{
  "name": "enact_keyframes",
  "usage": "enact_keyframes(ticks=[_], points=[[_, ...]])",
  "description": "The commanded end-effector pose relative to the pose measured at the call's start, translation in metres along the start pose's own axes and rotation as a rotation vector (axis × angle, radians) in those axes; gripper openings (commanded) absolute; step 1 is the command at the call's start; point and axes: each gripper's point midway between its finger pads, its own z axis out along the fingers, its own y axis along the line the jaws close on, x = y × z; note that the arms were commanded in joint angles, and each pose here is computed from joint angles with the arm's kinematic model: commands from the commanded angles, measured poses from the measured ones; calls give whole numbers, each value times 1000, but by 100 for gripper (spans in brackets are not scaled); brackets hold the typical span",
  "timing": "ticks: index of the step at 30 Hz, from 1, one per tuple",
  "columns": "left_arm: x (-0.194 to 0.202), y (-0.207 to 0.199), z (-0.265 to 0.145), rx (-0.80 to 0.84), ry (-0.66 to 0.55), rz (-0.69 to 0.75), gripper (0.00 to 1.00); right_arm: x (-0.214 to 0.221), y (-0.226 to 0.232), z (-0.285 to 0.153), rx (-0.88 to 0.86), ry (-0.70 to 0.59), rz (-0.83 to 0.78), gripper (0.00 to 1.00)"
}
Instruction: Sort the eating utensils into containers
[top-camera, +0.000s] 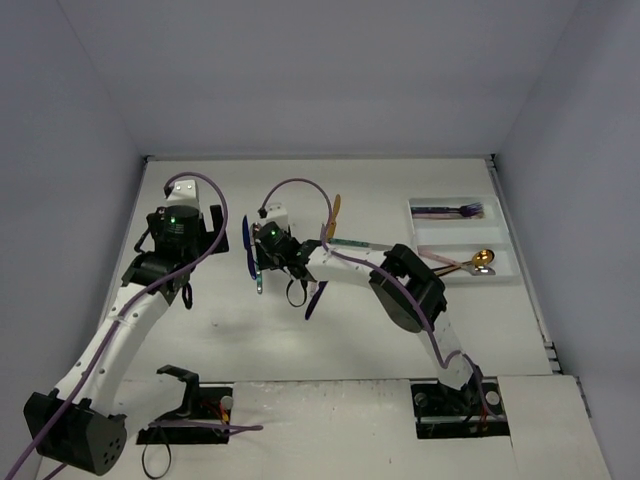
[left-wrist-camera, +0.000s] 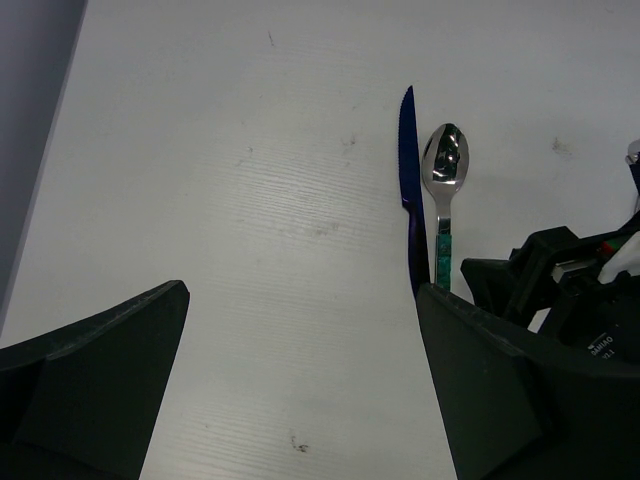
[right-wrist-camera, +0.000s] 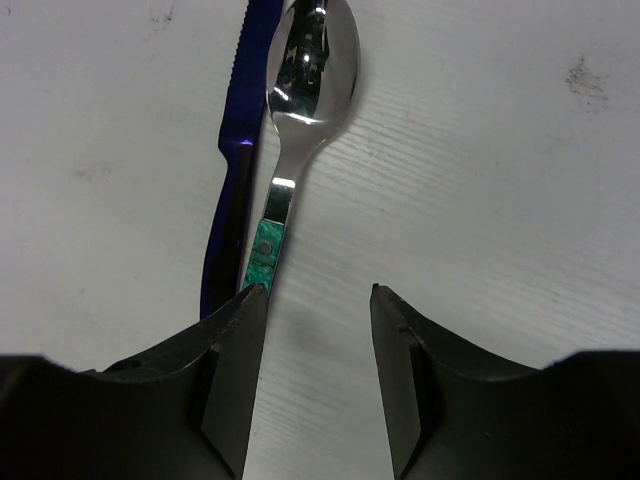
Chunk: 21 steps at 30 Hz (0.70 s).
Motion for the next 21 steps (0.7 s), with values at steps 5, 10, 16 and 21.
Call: enact_keyframes(ticks=[5,10,16,21], points=[[-18,3,-3,-9,-65,-20,97,-35,25,14,-28,-117,46,44],[-16,2,-2,-3,-59,-18,97,-24,24,28,-17,-101,35,45],[-16,2,-2,-3,-59,-17,97,-12,18,34,6,-82,26,44],[-17,2,-3,-4,-62,-18,97,-12,5,33,35,-83,9,42]])
